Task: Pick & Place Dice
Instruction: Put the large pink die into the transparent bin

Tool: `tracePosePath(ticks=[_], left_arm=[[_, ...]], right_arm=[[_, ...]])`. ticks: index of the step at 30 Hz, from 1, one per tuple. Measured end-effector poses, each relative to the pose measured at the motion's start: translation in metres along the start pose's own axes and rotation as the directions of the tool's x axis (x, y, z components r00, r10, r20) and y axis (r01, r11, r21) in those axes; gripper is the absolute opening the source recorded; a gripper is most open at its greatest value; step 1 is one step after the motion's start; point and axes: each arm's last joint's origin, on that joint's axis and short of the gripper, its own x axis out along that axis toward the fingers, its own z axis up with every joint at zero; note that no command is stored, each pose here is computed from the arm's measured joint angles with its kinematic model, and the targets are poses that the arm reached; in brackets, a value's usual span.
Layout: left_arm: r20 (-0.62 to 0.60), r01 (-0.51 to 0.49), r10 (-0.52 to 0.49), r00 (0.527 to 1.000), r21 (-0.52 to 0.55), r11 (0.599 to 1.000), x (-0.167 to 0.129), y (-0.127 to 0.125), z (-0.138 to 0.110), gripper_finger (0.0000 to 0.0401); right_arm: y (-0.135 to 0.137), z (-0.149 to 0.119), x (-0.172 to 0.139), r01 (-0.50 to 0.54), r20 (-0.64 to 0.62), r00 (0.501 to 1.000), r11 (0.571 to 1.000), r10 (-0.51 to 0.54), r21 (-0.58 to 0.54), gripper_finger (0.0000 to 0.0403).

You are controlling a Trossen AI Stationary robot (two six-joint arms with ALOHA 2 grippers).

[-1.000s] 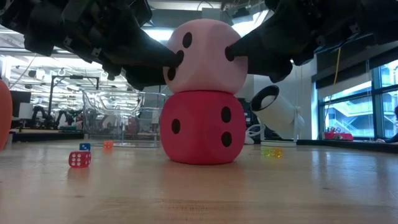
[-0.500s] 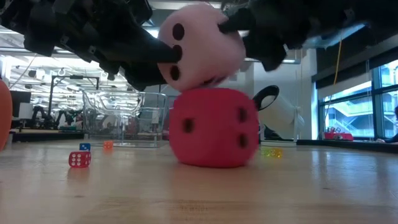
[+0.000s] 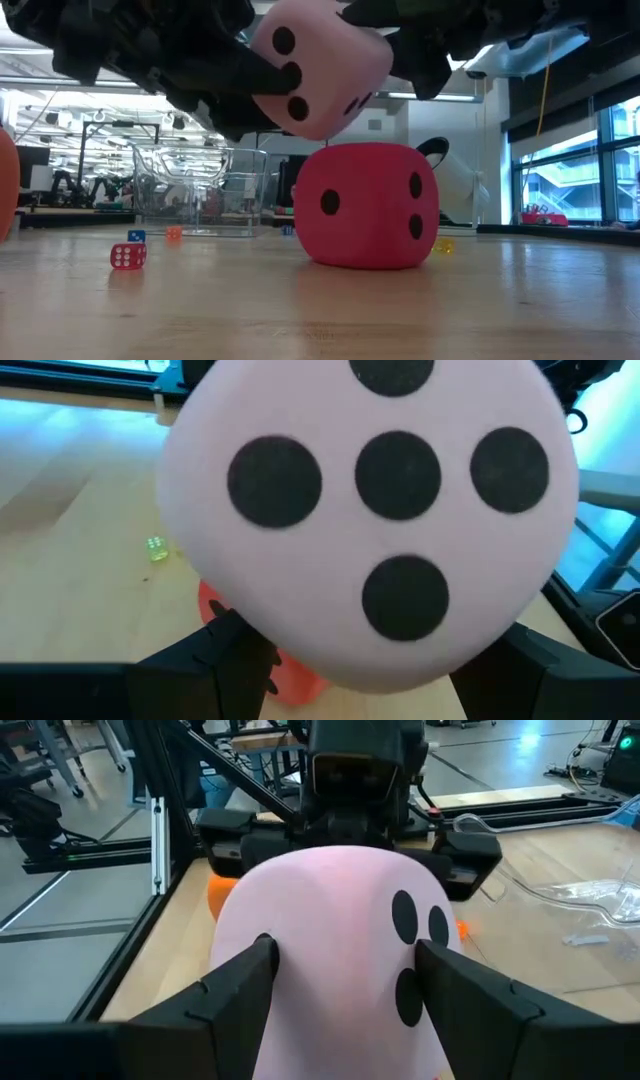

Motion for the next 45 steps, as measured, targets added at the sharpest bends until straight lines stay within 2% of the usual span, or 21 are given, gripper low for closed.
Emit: tracePosePath(ticks=[6,12,19,25,32,38,45], left_arm=[[-0.031,-0.034,0.034,0.999,0.005,0.999,-0.015,0.0,0.012,0.0253],[-0.009,-0.033,0.033,0.999,0.009,0.999,-0.022,-0.001,0.02,0.0253],[0.007,-0.035,0.035,0.999,0.032,0.999,-0.031,-0.001,0.029,0.0253],[0.016,-0.054,0.053,0.998,0.056,0.997,-0.05,-0.001,0.043,0.0253],[0.034,-0.116,0.113,0.993,0.079,0.99,-0.083,0.002,0.06,0.0253],[0.054,-0.196,0.19,0.98,0.143,0.97,-0.105,0.006,0.07,0.0253],[0.08,-0.277,0.267,0.96,0.159,0.948,-0.124,0.024,0.08,0.0253]], right_arm=[[-0.001,-0.002,0.0,0.006,-0.008,1.0,1.0,-0.006,-0.008,0.0242],[-0.001,0.007,0.001,0.001,0.048,0.999,1.0,-0.002,0.015,0.0242],[0.005,0.029,0.008,0.016,0.089,0.996,1.0,-0.013,-0.026,0.0242],[0.002,0.046,0.014,0.044,0.099,0.994,0.999,-0.04,-0.033,0.0242],[-0.011,0.064,0.023,0.044,0.129,0.991,0.999,-0.041,-0.024,0.0242],[-0.029,0.082,0.031,0.068,0.161,0.985,0.997,-0.064,-0.023,0.0242],[-0.06,0.101,0.039,0.082,0.213,0.974,0.997,-0.08,-0.001,0.0242]])
